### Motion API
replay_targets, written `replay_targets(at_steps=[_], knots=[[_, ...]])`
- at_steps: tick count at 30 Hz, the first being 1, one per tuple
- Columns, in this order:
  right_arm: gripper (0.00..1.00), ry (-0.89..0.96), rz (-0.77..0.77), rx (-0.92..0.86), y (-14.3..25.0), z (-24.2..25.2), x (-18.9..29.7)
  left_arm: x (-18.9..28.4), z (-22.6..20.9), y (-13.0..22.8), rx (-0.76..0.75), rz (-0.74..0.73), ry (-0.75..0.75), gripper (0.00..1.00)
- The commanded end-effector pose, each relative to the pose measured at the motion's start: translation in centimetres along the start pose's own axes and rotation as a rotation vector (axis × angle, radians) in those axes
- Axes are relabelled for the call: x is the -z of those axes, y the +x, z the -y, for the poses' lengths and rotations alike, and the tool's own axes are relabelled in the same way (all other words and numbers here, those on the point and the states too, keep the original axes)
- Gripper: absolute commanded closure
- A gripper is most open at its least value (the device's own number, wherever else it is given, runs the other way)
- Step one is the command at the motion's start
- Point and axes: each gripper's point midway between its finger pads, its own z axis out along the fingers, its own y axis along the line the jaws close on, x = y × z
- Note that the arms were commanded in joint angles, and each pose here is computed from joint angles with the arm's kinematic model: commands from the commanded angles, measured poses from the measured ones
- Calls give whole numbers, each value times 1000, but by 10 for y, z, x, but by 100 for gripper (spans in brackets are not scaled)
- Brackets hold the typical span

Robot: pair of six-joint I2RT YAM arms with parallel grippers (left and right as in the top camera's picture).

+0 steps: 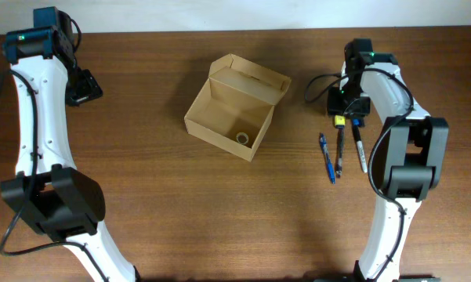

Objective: Pack container
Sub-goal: 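Return the right gripper to the yellow highlighter and grasp it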

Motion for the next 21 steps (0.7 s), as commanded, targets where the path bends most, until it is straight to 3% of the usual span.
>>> replay_targets(at_steps=[1, 4, 6, 7, 9, 15, 21], knots=[[53, 13, -42, 5, 7, 2, -20, -6, -3, 0, -9, -10, -12, 0], [53, 15, -62, 12, 10, 2, -31, -6, -3, 0, -9, -10, -12, 0], [68, 12, -70, 12, 11, 1, -36, -6, -2, 0, -9, -10, -12, 0], [86, 13, -71, 12, 11, 1, -36, -6, -3, 0, -9, -10, -12, 0], [96, 8, -71, 12, 11, 0, -36, -6, -3, 0, -9, -10, -12, 0], [96, -86, -62, 14, 4, -17, -13, -6, -3, 0, -9, -10, -12, 0], [96, -119, 89, 75, -29, -37, 79, -6, -3, 0, -9, -10, -12, 0]])
